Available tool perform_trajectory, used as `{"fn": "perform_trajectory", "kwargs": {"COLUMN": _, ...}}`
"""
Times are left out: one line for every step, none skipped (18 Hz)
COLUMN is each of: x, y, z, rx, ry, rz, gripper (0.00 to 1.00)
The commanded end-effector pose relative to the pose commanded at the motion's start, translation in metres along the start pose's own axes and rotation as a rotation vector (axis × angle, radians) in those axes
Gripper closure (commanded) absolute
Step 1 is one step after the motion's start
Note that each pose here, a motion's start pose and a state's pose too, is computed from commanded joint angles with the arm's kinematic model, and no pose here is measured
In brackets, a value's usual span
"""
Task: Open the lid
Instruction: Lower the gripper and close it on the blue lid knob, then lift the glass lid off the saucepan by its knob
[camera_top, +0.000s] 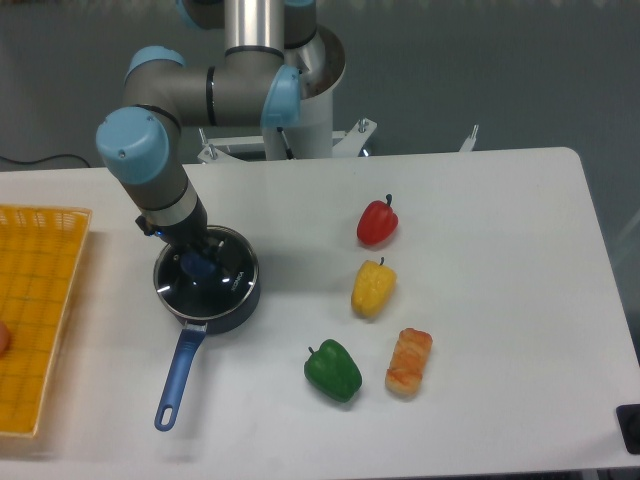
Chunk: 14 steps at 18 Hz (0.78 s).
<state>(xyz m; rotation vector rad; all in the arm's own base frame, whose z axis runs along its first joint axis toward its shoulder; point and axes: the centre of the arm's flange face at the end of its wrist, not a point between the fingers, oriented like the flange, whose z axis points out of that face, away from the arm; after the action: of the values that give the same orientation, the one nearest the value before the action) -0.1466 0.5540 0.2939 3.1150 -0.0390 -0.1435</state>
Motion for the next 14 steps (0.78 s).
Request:
{"fn": "perform_trajectory", "kwargs": {"x": 0.0003, "y": 0.0004, "z": 0.0007, "rx": -0.001, "ry": 0.001, "rz": 0.000, "gripper": 0.00}}
{"fn": "perform_trajectory", "kwargs": {"x": -0.0008, "y": 0.0002, "z": 0.0001, "rx": 0.000, "ry": 0.000, "rz": -0.002, "gripper": 0.00}}
{"fn": "perform_trajectory", "kwargs": {"x": -0.0007, "y": -0.0002, "z": 0.0018, "rx": -0.002, "ry": 0.003, "rz": -0.001, "gripper": 0.00}}
{"fn": "perform_trajectory", "kwargs": {"x": -0.0016, "y": -0.0002, "z": 0.0027, "rx": -0.004, "ry": 0.004, "rz": -0.001, "gripper": 0.00}}
{"fn": "perform_trajectory", "kwargs": {"x": -0.0016, "y": -0.0009, "z": 0.0052, "rx": -0.005, "ry": 0.006, "rz": -0.001, "gripper": 0.00}}
{"fn": "perform_trajectory", "kwargs": {"x": -0.0016, "y": -0.0009, "z": 0.0052, "rx": -0.005, "ry": 0.006, "rz": -0.001, "gripper": 0.00}}
{"fn": "perform_trajectory", "kwargs": {"x": -0.0015, "y": -0.0012, "z": 0.0060, "rx": -0.006, "ry": 0.009, "rz": -0.001, "gripper": 0.00}}
{"fn": "perform_trajectory", "kwargs": {"x": -0.0014, "y": -0.0011, "z": 0.0064, "rx": -0.005, "ry": 0.008, "rz": -0.001, "gripper": 0.00}}
{"fn": "perform_trajectory", "kwargs": {"x": -0.0015, "y": -0.0012, "z": 0.0063, "rx": -0.003, "ry": 0.007, "rz": -0.001, "gripper": 0.00}}
{"fn": "perform_trajectory", "kwargs": {"x": -0.0022, "y": -0.0016, "z": 0.0089, "rx": -0.007, "ry": 0.011, "rz": -0.002, "gripper": 0.00}}
{"fn": "perform_trajectory", "kwargs": {"x": -0.0023, "y": -0.0019, "z": 0.0096, "rx": -0.007, "ry": 0.011, "rz": -0.001, "gripper": 0.00}}
{"fn": "perform_trajectory", "kwargs": {"x": -0.0023, "y": -0.0019, "z": 0.0096, "rx": -0.007, "ry": 0.011, "rz": -0.001, "gripper": 0.01}}
{"fn": "perform_trajectory", "kwargs": {"x": -0.0014, "y": -0.0020, "z": 0.0097, "rx": -0.008, "ry": 0.011, "rz": 0.001, "gripper": 0.03}}
{"fn": "perform_trajectory", "kwargs": {"x": -0.0015, "y": -0.0022, "z": 0.0096, "rx": -0.007, "ry": 0.011, "rz": 0.002, "gripper": 0.05}}
